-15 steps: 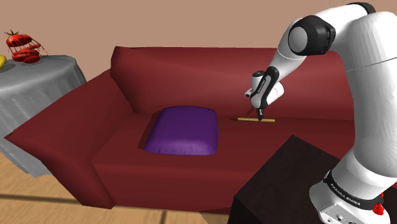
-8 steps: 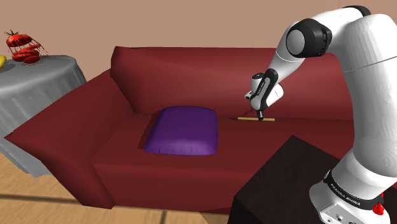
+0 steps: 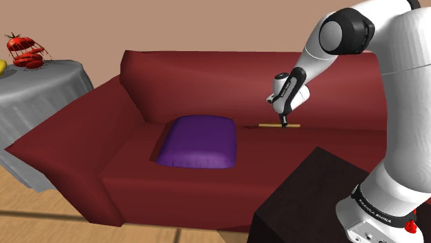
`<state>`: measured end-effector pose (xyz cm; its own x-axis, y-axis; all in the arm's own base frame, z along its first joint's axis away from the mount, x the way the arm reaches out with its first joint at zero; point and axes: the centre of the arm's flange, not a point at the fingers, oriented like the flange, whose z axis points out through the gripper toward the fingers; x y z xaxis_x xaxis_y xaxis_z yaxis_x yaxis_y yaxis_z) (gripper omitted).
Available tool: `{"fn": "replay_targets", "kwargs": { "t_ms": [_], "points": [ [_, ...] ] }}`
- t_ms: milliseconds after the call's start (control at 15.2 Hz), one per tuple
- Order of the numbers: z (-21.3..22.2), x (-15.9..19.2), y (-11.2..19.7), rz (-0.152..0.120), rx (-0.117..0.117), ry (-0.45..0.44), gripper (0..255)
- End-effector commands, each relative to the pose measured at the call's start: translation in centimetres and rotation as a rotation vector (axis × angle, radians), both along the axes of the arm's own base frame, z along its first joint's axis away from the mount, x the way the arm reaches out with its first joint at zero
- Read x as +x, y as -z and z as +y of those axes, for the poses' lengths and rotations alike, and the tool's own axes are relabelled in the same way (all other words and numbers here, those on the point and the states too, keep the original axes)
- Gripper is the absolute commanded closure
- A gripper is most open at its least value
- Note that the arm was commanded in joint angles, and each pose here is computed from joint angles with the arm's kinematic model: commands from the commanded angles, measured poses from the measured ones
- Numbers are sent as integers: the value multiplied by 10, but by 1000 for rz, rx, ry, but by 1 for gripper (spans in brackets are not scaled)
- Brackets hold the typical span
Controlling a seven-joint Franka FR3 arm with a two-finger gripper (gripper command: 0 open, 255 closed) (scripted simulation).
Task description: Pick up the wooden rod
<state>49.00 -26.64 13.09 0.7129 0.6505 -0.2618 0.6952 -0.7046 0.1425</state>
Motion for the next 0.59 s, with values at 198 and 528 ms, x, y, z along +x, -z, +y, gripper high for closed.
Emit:
{"fn": "replay_targets", "kwargs": {
  "t_ms": [198,528],
  "points": [
    [0,-2,-26,0,0,0,255],
    [0,-2,-42,0,0,0,255]
  ]
}}
